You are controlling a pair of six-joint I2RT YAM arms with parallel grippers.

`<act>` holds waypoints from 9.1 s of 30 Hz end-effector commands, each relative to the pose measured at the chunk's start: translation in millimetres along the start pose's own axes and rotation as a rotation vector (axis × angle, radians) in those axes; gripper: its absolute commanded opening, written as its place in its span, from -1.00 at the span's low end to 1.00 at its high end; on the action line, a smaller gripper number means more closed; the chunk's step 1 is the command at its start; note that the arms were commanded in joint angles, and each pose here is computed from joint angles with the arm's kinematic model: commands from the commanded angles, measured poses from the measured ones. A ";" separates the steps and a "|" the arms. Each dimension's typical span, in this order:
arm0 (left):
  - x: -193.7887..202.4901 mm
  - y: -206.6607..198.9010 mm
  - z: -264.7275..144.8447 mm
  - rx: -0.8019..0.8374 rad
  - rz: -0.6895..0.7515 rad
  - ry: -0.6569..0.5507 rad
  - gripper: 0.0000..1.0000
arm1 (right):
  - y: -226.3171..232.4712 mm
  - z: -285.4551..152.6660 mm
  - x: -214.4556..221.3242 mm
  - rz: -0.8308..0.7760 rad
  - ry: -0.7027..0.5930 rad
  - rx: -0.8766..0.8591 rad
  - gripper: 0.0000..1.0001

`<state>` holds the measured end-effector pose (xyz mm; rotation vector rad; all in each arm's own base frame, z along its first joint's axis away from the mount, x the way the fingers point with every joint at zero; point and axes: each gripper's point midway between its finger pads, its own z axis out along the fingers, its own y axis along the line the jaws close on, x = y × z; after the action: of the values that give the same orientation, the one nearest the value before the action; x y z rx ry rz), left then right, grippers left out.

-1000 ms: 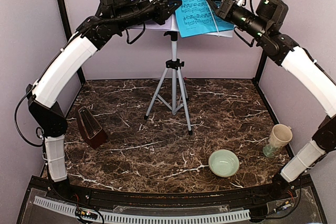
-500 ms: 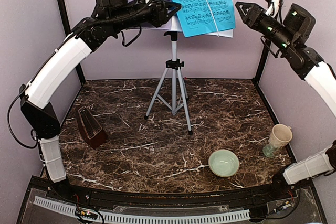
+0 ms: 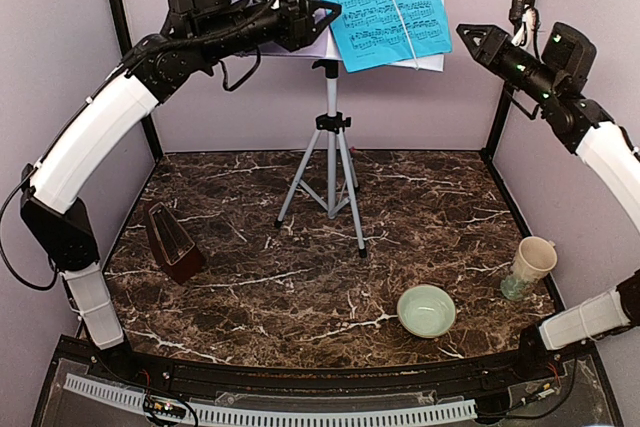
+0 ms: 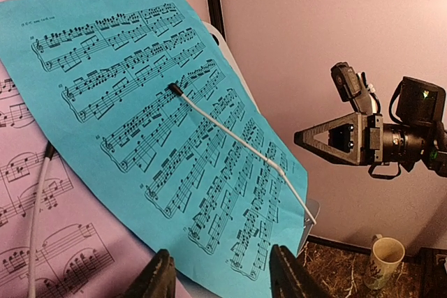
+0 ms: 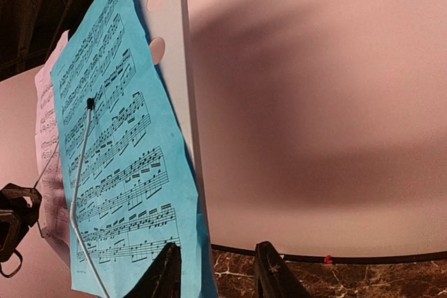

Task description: Set up the instrument practice props

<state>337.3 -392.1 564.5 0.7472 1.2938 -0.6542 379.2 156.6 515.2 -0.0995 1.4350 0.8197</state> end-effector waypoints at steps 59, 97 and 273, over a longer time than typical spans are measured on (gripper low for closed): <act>24.4 -28.1 -26.6 -0.080 -0.184 0.077 0.11 | 26.5 -0.9 18.7 0.135 0.032 -0.193 -1.00; 44.8 -1.2 10.6 -0.205 -0.356 0.139 -0.27 | 32.0 1.9 24.5 0.114 0.040 -0.194 -1.00; 363.1 -74.8 -114.1 -0.700 -0.551 0.861 -0.13 | -22.8 -55.9 215.3 0.087 0.366 -0.058 0.90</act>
<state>266.0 -311.8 161.4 0.0296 2.4522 -0.0713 334.6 200.2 296.0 -0.1964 1.7957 0.9380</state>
